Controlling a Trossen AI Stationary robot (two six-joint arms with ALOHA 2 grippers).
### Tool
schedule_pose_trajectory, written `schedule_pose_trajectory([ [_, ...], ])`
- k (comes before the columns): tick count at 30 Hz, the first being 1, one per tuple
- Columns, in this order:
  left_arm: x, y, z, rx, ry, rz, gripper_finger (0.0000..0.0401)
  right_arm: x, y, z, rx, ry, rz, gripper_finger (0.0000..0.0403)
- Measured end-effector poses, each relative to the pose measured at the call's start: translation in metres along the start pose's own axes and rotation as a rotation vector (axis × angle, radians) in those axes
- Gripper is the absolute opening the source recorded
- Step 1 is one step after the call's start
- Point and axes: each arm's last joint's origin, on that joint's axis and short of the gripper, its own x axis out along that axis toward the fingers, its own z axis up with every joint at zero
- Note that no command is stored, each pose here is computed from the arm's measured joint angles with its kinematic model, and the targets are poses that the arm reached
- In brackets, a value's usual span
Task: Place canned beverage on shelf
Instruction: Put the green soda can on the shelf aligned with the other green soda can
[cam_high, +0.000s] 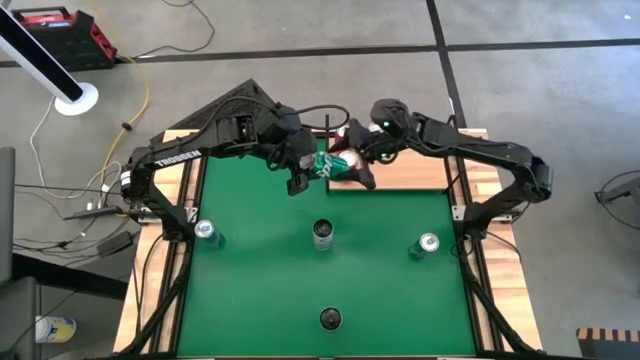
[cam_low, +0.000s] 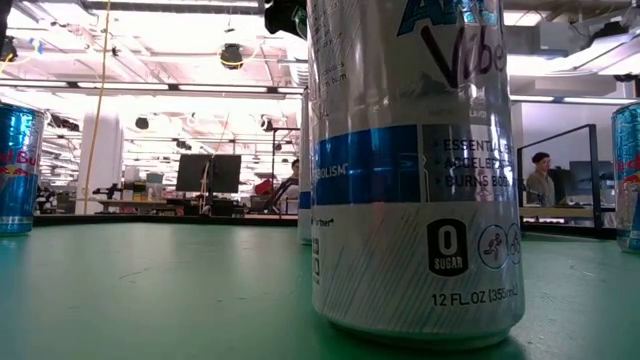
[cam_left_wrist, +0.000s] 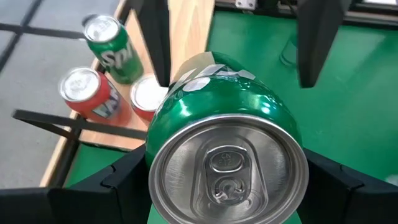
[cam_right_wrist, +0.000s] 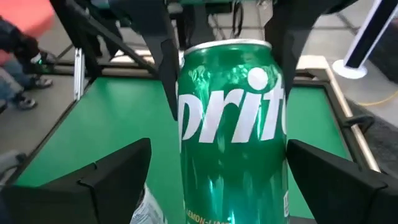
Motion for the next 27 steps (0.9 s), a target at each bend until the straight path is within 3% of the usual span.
schedule_pose_trajectory([
  [11, -0.001, -0.002, 0.001, -0.002, -0.014, -0.026, 0.0277, 0.038, 0.002, -0.008, -0.041, 0.117, -0.003, 0.04],
  [18, -0.001, -0.002, 0.001, -0.002, -0.014, -0.028, 0.0277, 0.041, 0.006, -0.006, -0.054, 0.107, -0.017, 0.0396],
  [27, -0.001, -0.002, 0.001, -0.002, -0.013, -0.037, 0.0277, 0.034, 0.008, -0.002, -0.079, 0.103, -0.062, 0.0324],
])
